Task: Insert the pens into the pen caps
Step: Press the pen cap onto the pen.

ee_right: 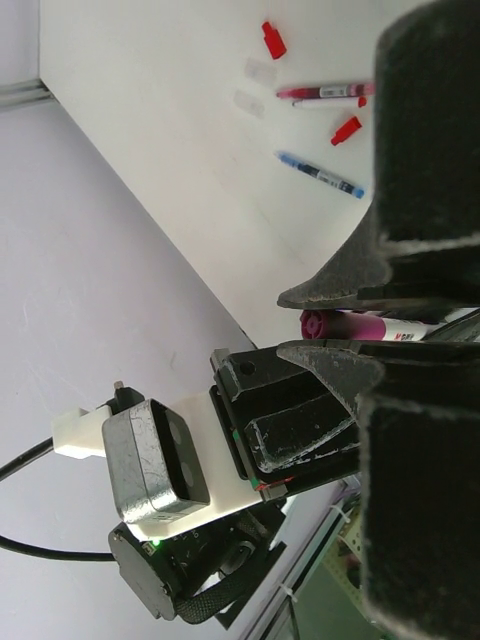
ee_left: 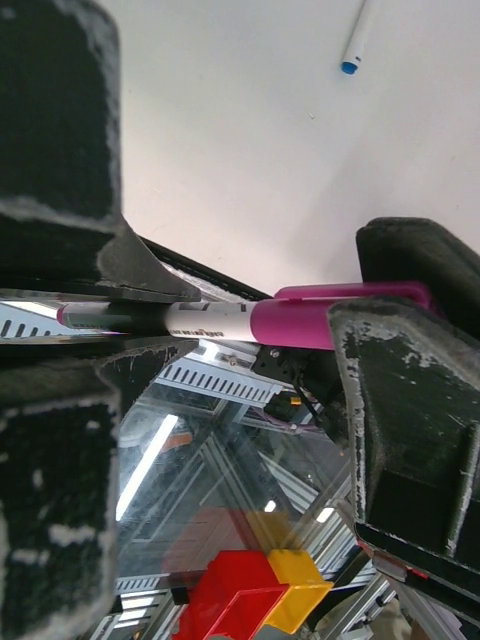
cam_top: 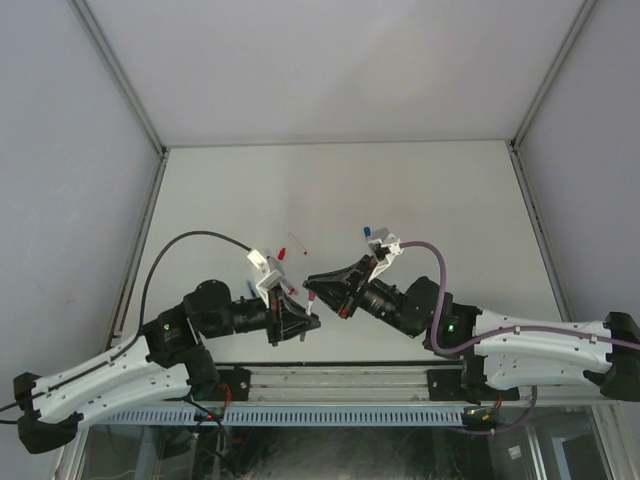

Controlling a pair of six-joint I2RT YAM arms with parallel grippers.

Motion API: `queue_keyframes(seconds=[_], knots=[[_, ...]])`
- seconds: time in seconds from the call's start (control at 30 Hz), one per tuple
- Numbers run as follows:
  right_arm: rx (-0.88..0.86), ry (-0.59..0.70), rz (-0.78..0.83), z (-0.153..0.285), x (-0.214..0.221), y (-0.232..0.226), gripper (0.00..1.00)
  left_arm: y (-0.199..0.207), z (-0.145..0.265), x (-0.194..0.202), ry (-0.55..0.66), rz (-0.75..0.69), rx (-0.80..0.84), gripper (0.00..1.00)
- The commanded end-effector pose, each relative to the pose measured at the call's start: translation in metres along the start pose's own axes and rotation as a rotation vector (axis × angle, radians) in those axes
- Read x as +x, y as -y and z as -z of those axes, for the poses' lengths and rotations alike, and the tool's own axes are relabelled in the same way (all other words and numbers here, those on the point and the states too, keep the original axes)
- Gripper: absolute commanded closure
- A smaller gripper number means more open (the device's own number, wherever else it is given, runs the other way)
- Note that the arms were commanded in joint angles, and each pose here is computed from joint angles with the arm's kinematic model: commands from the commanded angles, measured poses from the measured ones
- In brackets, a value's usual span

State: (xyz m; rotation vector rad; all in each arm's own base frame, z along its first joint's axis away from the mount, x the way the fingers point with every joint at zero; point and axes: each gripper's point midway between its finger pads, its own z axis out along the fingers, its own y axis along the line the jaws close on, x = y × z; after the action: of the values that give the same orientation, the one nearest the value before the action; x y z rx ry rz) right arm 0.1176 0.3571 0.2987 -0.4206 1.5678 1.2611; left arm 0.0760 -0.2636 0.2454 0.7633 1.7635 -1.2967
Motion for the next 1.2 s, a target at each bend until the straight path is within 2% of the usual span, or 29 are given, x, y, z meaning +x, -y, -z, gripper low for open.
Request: queue_keyframes(seconds=[0.0, 0.2, 0.3, 0.4, 0.57, 0.77, 1.0, 1.17], knots=[[0.004, -0.286, 0.103, 0.021, 0.061, 0.014, 1.00, 0.048, 0.029, -0.150, 0.517, -0.085, 0.080, 1.00], [0.024, -0.132, 0.113, 0.004, -0.008, 0.011, 1.00, 0.024, 0.014, -0.119, 0.440, -0.055, 0.012, 1.00], [0.003, -0.067, 0.115, 0.004, -0.035, 0.004, 0.91, 0.015, 0.012, -0.109, 0.422, -0.048, -0.012, 1.00], [-0.004, -0.032, 0.119, 0.008, -0.050, 0.000, 0.78, 0.009, 0.010, -0.104, 0.416, -0.040, -0.033, 1.00], [-0.047, -0.022, 0.090, 0.018, -0.058, -0.010, 0.65, 0.006, 0.009, -0.103, 0.419, -0.040, -0.043, 1.00], [-0.094, -0.029, 0.058, 0.017, -0.055, -0.023, 0.58, 0.006, 0.005, -0.102, 0.406, -0.040, -0.041, 1.00], [-0.142, 0.025, 0.015, 0.008, -0.064, -0.036, 0.54, 0.005, 0.003, -0.100, 0.403, -0.038, -0.039, 1.00], [-0.132, 0.037, -0.015, 0.001, -0.066, -0.032, 0.56, 0.008, 0.002, -0.098, 0.395, -0.042, -0.024, 1.00]])
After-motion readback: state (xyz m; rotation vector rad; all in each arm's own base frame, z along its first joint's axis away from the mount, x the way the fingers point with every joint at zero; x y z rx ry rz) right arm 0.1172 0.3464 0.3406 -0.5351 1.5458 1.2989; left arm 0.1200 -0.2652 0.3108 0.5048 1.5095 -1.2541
